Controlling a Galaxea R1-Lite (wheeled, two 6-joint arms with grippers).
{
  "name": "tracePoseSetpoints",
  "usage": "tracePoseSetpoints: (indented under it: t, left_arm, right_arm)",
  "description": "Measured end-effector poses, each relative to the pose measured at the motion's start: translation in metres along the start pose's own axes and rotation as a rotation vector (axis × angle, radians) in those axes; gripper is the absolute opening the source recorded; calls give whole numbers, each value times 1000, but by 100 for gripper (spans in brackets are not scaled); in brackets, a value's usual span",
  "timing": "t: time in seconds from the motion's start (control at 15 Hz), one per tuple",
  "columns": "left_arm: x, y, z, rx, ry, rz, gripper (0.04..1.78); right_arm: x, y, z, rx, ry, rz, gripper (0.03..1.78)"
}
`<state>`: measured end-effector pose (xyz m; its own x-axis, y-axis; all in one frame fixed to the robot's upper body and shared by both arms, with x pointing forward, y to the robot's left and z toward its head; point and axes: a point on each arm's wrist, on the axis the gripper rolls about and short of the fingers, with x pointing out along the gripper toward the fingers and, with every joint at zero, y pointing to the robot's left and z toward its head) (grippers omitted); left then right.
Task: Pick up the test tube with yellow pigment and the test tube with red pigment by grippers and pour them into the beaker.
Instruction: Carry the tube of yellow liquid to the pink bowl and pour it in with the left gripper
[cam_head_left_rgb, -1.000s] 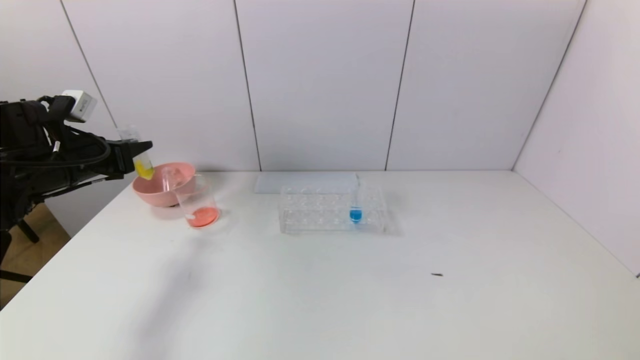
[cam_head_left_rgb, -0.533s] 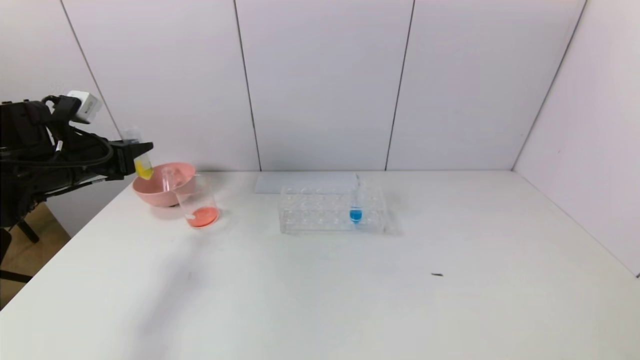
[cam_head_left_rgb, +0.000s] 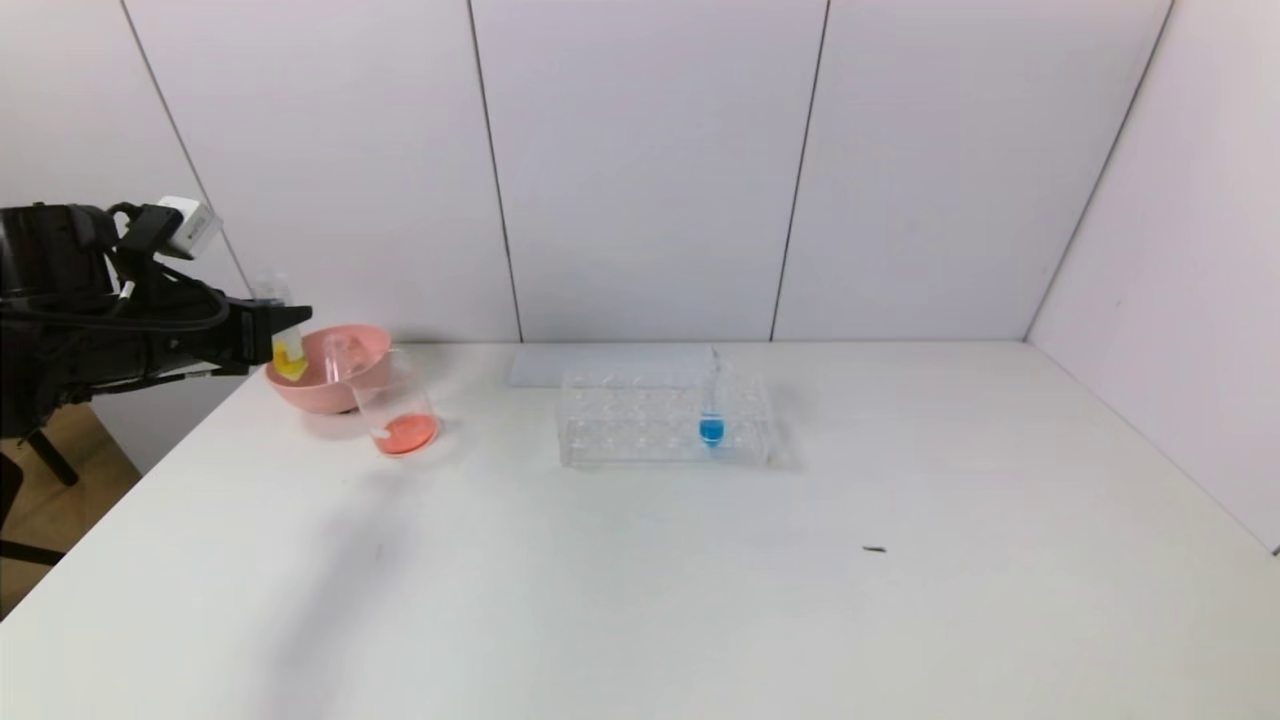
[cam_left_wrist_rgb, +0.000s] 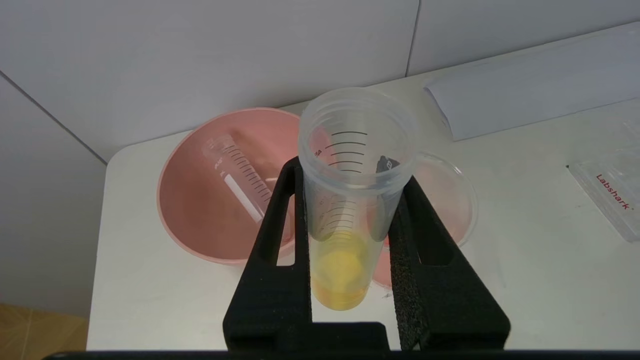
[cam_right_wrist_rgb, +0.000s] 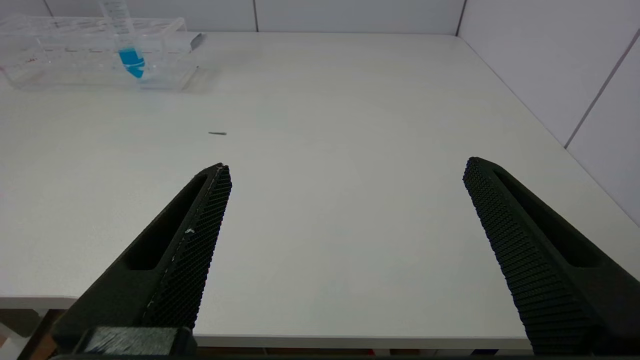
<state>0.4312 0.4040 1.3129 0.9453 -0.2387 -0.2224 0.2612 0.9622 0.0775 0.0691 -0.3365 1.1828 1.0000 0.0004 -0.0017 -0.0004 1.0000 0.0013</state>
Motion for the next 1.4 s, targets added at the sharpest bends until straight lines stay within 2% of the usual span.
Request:
tracePoseSetpoints:
  t: [0.6,1.4]
  left_arm:
    - [4,1,5,49,90,-32,46]
    - [7,5,8,156,162,-71,46]
  right_arm:
    - [0,0,0,0,0,0,170]
    - [0,0,0,0,0,0,170]
